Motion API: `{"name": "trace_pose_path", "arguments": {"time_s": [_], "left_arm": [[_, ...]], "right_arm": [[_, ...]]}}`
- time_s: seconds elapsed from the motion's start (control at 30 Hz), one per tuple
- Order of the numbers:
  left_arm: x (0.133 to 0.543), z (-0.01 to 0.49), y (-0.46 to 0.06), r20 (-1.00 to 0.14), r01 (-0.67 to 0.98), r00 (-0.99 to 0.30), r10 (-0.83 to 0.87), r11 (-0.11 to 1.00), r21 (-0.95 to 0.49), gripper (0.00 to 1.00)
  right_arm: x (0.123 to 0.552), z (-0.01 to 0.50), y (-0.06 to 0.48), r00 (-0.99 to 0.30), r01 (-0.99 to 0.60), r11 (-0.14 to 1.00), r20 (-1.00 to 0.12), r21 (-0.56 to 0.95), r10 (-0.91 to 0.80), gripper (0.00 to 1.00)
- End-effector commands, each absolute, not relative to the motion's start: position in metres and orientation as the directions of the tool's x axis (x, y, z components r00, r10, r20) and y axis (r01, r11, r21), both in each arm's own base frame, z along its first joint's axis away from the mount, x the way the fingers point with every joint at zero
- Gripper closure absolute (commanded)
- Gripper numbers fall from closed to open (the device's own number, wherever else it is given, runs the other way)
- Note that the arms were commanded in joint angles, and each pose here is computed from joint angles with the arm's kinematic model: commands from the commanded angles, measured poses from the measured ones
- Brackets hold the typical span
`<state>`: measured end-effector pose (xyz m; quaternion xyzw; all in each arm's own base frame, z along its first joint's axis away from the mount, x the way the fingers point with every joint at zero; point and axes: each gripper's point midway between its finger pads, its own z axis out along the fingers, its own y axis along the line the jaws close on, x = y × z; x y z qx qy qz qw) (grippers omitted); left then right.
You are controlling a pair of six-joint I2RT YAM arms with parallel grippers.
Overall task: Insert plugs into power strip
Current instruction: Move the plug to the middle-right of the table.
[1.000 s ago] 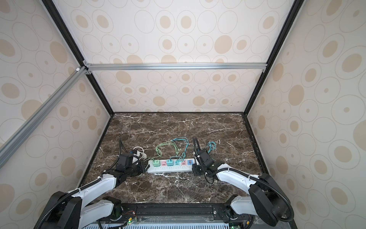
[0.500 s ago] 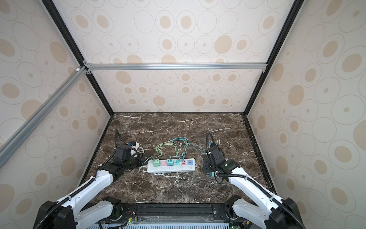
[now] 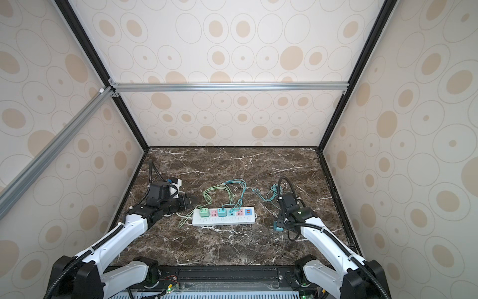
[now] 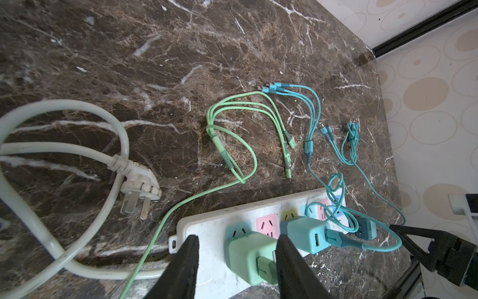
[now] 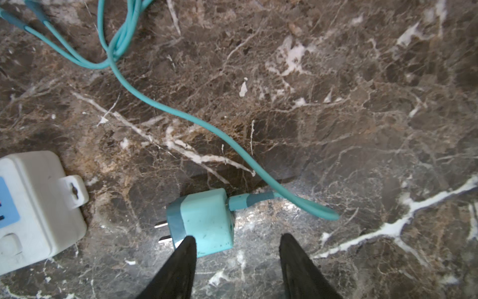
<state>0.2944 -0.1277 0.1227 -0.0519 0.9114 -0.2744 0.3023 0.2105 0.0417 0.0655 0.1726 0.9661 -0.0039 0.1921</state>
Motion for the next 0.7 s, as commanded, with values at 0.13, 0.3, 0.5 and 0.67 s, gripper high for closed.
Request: {"name": "trace_pose_path", "arguments": {"time_s": [0.13,0.3,0.5,0.67], "left_arm": [[0.298,0.135,-0.116,-0.562,0.075,-0.791,-0.243,0.872,-0.483,0.50],[0.307,0.142,-0.110,-0.587,0.057,-0.768,-0.257,0.885,-0.463,0.50],[0.325,0.168,-0.112,-0.633,0.090,-0.733,-0.251,0.886,-0.455,0.50],[0.335,0.186,-0.115,-0.660,0.120,-0.714,-0.234,0.887,-0.445,0.50]], "right_arm": [[0.196,0.055,0.037,-0.849,0.407,0.910,-0.337,0.075,0.408,0.47],[0.196,0.045,0.038,-0.850,0.417,0.906,-0.322,0.070,0.417,0.43],[0.207,0.043,0.045,-0.847,0.409,0.907,-0.327,0.102,0.419,0.37],[0.216,0.042,0.054,-0.849,0.392,0.910,-0.327,0.136,0.414,0.38]]}}
